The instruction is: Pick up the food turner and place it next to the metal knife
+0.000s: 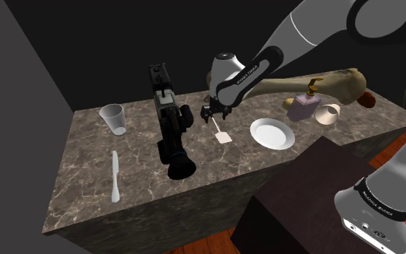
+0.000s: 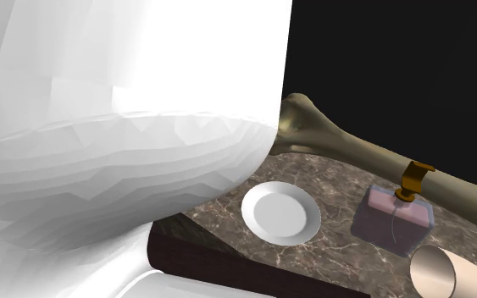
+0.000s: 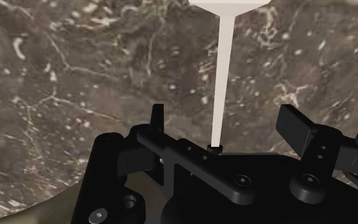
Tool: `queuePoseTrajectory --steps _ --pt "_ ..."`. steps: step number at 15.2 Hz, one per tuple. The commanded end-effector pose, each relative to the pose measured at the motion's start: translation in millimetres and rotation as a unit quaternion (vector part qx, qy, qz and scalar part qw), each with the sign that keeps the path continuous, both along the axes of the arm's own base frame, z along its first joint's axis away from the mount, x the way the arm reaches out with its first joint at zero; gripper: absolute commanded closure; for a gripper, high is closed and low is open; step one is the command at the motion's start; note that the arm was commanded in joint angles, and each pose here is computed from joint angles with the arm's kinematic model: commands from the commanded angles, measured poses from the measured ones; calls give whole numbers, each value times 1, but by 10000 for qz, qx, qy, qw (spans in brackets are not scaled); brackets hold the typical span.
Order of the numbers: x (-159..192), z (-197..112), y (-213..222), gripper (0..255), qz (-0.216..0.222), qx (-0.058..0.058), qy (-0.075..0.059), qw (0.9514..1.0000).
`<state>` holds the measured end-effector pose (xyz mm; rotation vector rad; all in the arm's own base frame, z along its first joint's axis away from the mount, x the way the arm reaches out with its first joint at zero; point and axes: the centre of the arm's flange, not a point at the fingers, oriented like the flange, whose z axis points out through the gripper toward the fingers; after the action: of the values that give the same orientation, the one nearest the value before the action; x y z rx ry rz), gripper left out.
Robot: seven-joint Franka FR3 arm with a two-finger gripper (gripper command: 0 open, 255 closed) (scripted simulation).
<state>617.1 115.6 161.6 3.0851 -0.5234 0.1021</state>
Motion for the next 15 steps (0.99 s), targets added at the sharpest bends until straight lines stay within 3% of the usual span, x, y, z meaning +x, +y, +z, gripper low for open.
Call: queuePoseTrajectory --steps 1,5,6,15 --pt "0 -1 0 0 0 0 -2 10000" --pt "0 -1 0 0 0 0 -2 10000" --pt "0 -1 0 255 0 0 -2 10000" --pt "0 -1 0 255 0 0 -2 10000"
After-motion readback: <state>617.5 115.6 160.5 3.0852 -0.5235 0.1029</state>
